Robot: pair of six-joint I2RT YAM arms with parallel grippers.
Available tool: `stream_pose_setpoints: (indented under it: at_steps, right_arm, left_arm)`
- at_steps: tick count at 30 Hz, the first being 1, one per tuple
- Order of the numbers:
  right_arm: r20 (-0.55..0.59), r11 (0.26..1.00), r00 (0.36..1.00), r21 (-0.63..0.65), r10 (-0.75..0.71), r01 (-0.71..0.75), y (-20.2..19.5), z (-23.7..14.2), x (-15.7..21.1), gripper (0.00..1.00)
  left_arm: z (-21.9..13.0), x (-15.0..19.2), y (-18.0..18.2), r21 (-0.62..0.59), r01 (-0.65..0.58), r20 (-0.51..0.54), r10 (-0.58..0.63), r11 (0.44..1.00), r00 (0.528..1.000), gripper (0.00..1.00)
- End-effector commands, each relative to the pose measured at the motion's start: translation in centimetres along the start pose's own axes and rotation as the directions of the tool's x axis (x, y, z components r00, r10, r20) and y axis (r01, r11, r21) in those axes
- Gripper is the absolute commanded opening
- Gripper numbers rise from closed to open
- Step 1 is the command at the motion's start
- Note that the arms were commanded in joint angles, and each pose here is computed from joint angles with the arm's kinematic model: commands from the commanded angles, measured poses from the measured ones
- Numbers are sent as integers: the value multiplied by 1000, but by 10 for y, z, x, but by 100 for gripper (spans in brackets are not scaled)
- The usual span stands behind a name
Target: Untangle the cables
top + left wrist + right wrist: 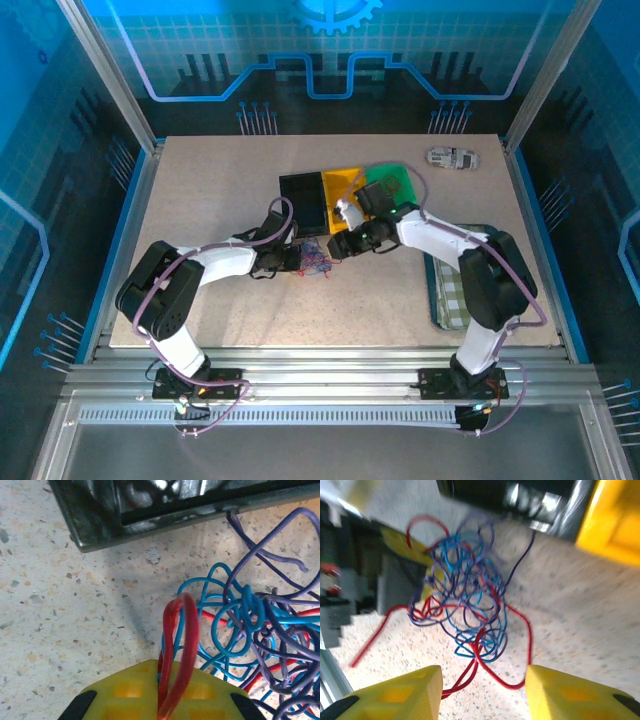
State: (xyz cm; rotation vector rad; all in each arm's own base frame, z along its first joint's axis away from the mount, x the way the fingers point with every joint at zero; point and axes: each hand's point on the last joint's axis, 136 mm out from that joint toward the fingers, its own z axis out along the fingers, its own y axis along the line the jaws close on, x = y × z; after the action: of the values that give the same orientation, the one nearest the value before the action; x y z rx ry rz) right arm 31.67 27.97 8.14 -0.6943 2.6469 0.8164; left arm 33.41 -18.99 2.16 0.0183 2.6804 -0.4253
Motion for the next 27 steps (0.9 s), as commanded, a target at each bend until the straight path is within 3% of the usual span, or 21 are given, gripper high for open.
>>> stream_pose_setpoints:
  at_steps: [1, 11, 27]
  right_arm:
    - [-27, 1000, 999, 2, 31, -30, -4, 18, 8, 47]
    - [-56, 996, 997, 70, 57, -53, -22, 30, 9, 47]
    - [87, 996, 994, 43, 71, -75, -24, -4, -15, 47]
  left_arm:
    - [-1, -7, -12, 38, -20, 8, 20, 999, 1000, 0]
    - [-5, -6, -8, 21, -19, 19, 18, 1000, 1000, 0]
    - [0, -3, -6, 14, -18, 3, 18, 1000, 1000, 0]
